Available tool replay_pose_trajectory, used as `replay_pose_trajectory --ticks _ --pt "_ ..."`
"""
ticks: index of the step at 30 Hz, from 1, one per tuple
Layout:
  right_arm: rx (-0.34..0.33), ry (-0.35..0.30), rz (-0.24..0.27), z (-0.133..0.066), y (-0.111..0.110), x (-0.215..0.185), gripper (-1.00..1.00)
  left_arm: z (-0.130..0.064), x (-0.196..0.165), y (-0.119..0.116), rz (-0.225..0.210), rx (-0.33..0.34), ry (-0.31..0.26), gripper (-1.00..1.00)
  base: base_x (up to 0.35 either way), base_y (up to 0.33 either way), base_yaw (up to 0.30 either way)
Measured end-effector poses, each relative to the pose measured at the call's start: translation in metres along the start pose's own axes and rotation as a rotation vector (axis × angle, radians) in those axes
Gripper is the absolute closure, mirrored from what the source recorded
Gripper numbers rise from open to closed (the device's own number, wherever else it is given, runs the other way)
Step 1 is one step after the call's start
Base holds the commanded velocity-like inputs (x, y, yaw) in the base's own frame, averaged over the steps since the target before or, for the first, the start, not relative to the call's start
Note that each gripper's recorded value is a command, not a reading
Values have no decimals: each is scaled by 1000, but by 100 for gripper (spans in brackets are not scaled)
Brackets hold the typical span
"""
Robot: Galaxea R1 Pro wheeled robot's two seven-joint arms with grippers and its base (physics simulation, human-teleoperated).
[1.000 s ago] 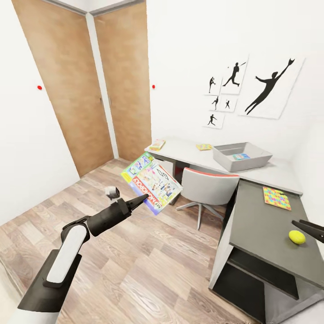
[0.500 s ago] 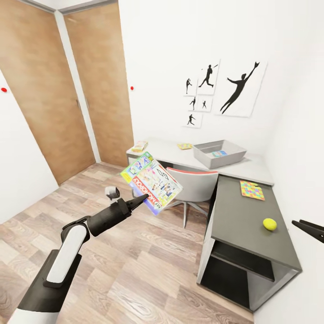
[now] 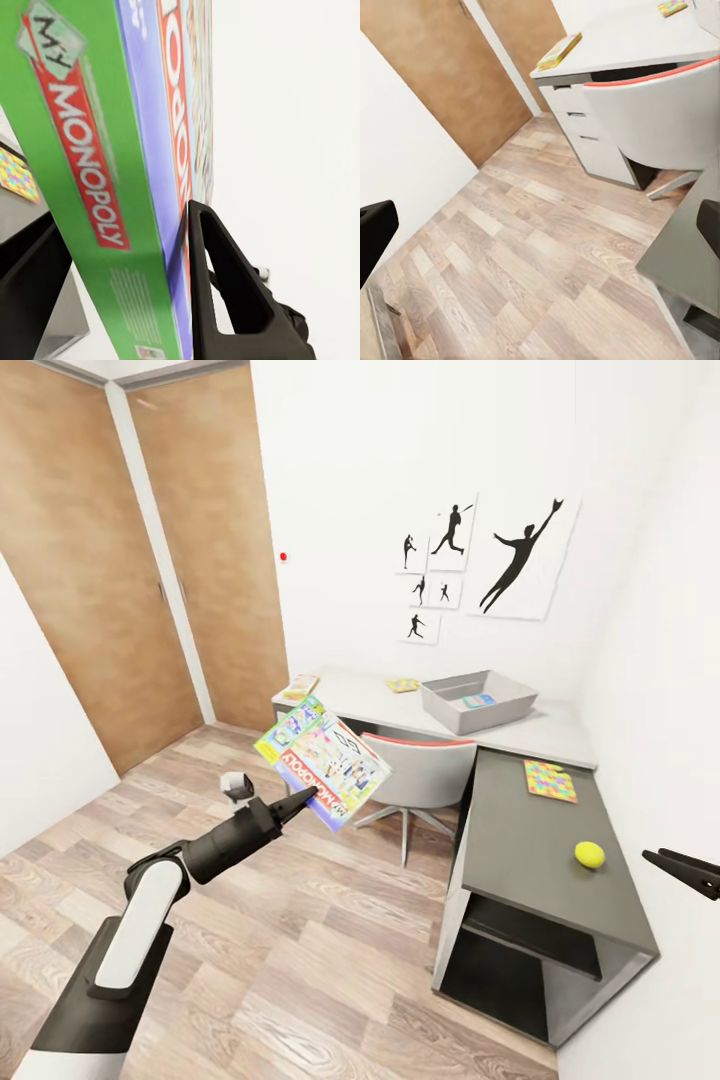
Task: Put all the toys in the child's room - the three board games (two on the bed and one on the table), the two jigsaw puzzles on the table, and the tennis ball on the table - inside the toy box on the table in the child's room.
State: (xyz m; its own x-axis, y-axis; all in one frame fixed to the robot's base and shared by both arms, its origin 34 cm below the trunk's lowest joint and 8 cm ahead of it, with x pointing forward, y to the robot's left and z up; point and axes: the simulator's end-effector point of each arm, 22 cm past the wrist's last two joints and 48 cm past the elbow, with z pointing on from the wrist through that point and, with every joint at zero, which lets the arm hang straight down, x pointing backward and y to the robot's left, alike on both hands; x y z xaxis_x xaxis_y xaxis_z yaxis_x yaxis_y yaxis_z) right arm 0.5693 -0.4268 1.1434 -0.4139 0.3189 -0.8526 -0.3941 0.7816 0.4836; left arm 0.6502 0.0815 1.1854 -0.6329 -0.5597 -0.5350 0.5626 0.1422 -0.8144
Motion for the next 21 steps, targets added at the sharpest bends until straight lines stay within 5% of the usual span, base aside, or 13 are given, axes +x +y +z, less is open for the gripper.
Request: replay_pose_trajectory --ticks 21 --pt "14 -18 -14 -6 -2 -5 -100 -4 -3 3 -1 -8 -14 100 274 0 -3"
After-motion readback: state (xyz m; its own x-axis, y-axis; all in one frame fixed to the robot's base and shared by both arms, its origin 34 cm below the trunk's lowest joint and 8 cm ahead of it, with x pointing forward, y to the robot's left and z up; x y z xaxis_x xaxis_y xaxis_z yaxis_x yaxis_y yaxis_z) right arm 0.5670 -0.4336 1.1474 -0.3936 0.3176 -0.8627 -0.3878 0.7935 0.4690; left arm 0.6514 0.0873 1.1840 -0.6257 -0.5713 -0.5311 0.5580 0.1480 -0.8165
